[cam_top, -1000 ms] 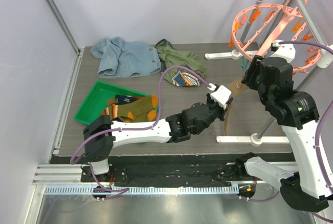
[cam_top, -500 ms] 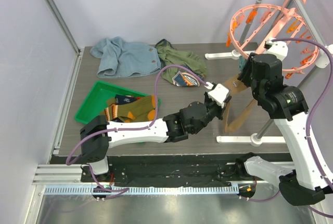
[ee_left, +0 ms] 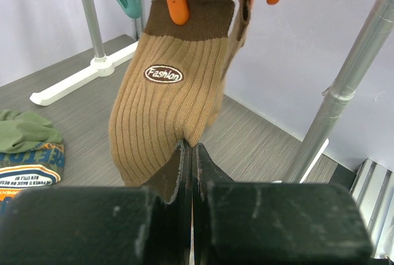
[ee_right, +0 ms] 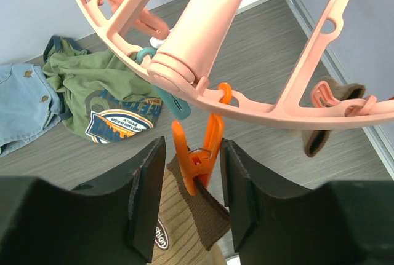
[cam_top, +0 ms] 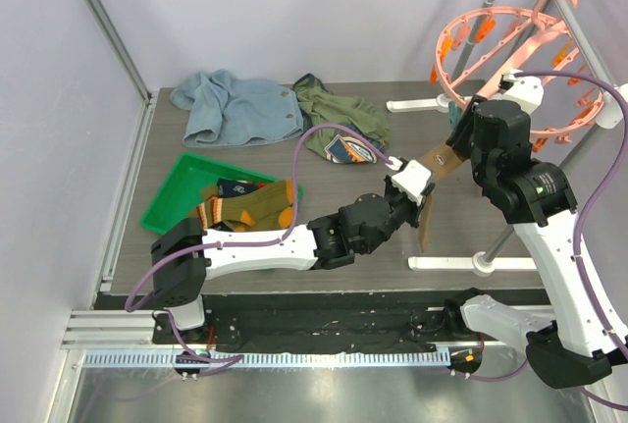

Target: Remove the socks clipped to the hanger

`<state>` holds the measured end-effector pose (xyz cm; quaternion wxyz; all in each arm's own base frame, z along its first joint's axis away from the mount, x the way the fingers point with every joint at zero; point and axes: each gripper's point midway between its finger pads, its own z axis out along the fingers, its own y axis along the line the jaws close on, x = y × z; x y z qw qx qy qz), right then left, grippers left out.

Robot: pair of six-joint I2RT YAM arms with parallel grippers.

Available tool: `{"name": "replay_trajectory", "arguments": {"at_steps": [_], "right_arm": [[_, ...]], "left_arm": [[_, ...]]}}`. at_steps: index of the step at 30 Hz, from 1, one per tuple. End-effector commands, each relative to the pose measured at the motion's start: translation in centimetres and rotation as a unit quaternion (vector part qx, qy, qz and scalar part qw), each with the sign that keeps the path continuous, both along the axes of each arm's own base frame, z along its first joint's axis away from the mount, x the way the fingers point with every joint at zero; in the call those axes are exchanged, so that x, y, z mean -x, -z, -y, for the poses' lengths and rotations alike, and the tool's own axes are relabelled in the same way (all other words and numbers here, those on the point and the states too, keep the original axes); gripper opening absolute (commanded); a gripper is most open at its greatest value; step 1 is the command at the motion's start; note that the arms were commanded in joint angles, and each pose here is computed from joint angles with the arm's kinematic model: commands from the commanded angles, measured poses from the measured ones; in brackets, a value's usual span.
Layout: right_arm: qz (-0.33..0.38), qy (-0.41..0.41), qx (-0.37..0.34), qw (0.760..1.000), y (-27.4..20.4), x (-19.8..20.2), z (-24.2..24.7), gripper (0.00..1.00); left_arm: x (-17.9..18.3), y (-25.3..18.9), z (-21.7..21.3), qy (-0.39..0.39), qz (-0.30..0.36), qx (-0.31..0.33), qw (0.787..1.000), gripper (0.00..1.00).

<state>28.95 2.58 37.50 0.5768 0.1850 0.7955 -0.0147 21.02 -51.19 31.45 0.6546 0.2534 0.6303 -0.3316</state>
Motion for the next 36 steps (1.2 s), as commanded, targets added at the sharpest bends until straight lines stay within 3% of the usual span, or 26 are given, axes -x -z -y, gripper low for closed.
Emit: {"name": "replay_trajectory", "arguments": {"at_steps": [1, 4, 7, 9, 15, 22, 23, 24, 26, 27, 29, 30, 36], "right_arm": [[0.033, 0.015, -0.012, 0.999, -1.4, -0.7, 0.2, 0.45], [0.038, 0.014, -0.013, 0.999, -1.6, -0.9, 0.2, 0.33], [0.046, 0.015, -0.014, 0.999, -2.1, -0.9, 0.2, 0.09], [0.051, 0.013, -0.015, 0.999, -2.3, -0.9, 0.2, 0.01], [0.054, 0.005, -0.018, 0.998, -2.3, -0.9, -0.1, 0.01], [0.064, -0.009, -0.024, 0.998, -3.1, -0.6, -0.4, 0.01], [0.064, -0.011, -0.025, 0.998, -3.1, -0.6, -0.4, 0.01], [0.064, -0.013, -0.026, 0.998, -3.2, -0.6, -0.5, 0.01], [0.067, -0.024, -0.03, 0.997, -3.3, -0.4, -0.8, 0.01], [0.068, -0.026, -0.031, 0.997, -3.4, -0.4, -0.9, 0.01], [0.069, -0.029, -0.033, 0.997, -3.3, -0.2, -1.0, 0.01], [0.07, -0.031, -0.034, 0.996, -3.3, -0.3, -1.0, 0.01], [0.065, -0.041, -0.031, 0.997, -2.8, -0.6, -1.5, 0.01]], "left_arm": [[0.3, -3.6, -1.1, -0.006, 0.013, 0.043, 0.999, 0.0], [0.3, -3.5, -1.2, -0.007, 0.014, 0.041, 0.999, 0.0], [0.2, -3.2, -1.2, -0.011, 0.014, 0.037, 0.999, 0.0], [0.1, -2.9, -1.3, -0.014, 0.013, 0.034, 0.999, 0.0], [-0.5, -2.2, -2.0, -0.037, 0.007, 0.03, 0.999, 0.0], [-2.7, -1.0, -6.7, -0.122, -0.02, -0.013, 0.992, 0.0], [-3.8, -1.9, -8.6, -0.15, -0.027, -0.007, 0.988, 0.0], [-4.3, -0.8, -10.0, -0.169, -0.039, -0.039, 0.984, 0.0], [-6.1, -2.1, -13.7, -0.219, -0.069, -0.025, 0.973, 0.0], [-6.4, -0.5, -15.7, -0.236, -0.09, -0.07, 0.965, 0.0], [-8.0, -1.1, -19.8, -0.276, -0.128, -0.052, 0.951, 0.0], [-8.1, 0.1, -21.8, -0.29, -0.145, -0.082, 0.942, 0.0], [-9.3, 1.7, -34.1, -0.414, -0.209, -0.072, 0.883, 0.0]]}}
